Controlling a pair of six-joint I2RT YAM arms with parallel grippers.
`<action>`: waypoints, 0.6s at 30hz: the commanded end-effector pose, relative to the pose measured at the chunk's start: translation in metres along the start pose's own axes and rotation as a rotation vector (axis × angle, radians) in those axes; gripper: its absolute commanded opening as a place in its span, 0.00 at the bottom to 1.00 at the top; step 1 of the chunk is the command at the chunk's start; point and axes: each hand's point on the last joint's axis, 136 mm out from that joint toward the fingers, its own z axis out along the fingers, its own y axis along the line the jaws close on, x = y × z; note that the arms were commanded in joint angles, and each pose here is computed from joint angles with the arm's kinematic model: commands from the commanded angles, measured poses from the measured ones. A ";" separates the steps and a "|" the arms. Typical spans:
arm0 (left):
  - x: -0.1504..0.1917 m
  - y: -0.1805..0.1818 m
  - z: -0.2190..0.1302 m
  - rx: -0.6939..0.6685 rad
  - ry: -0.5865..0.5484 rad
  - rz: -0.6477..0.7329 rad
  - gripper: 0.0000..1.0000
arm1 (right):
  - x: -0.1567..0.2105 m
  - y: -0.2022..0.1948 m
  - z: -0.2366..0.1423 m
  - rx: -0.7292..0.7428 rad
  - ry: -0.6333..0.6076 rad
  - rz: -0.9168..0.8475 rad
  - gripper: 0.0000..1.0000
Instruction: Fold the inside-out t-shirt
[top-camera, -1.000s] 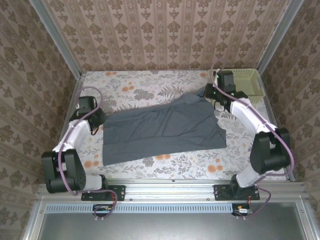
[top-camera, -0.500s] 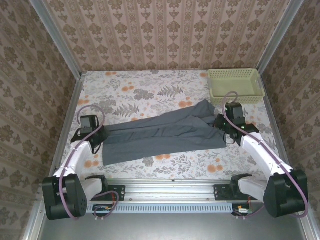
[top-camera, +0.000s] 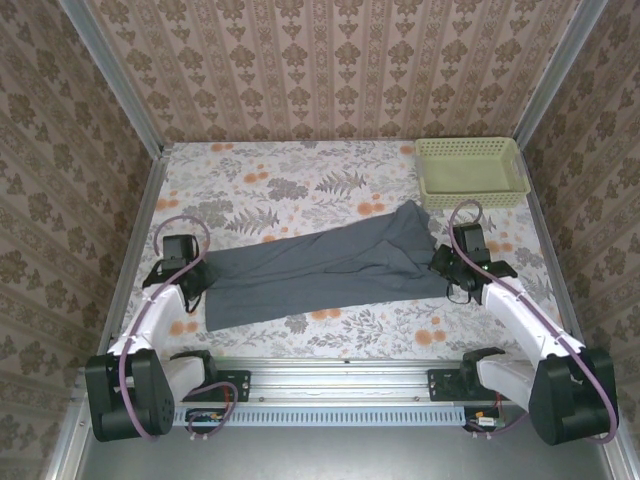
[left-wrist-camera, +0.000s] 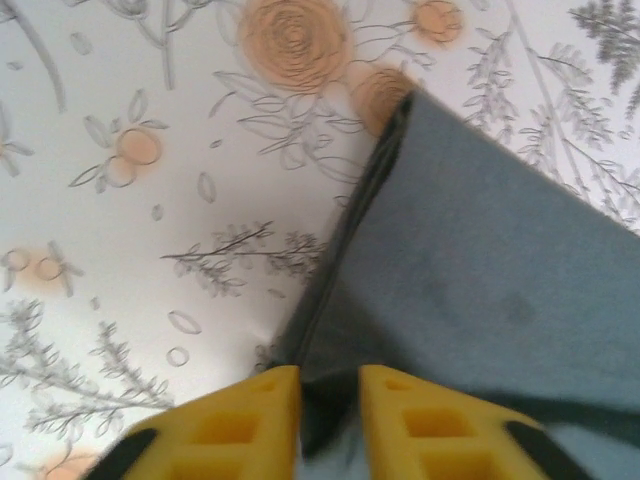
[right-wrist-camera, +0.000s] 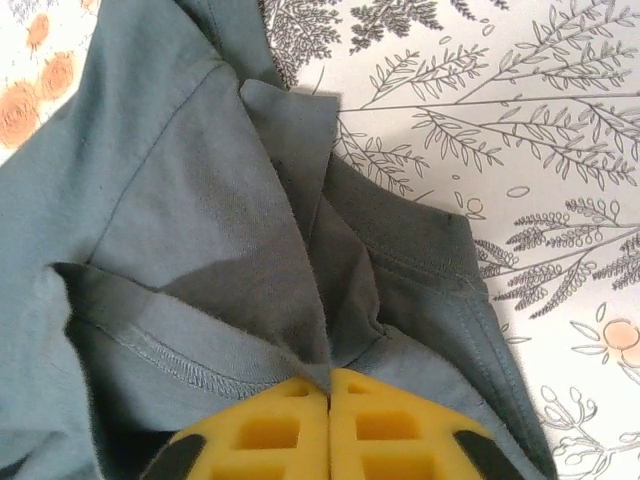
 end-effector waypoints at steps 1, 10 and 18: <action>-0.017 0.005 -0.017 -0.053 -0.054 -0.016 0.37 | 0.006 -0.015 -0.006 0.056 0.008 0.029 0.27; -0.043 -0.076 -0.068 0.146 -0.155 0.112 0.50 | -0.033 0.031 -0.030 -0.085 -0.071 -0.041 0.61; 0.016 -0.141 -0.010 0.224 0.066 0.211 0.54 | -0.013 0.116 0.040 -0.188 0.135 -0.087 0.67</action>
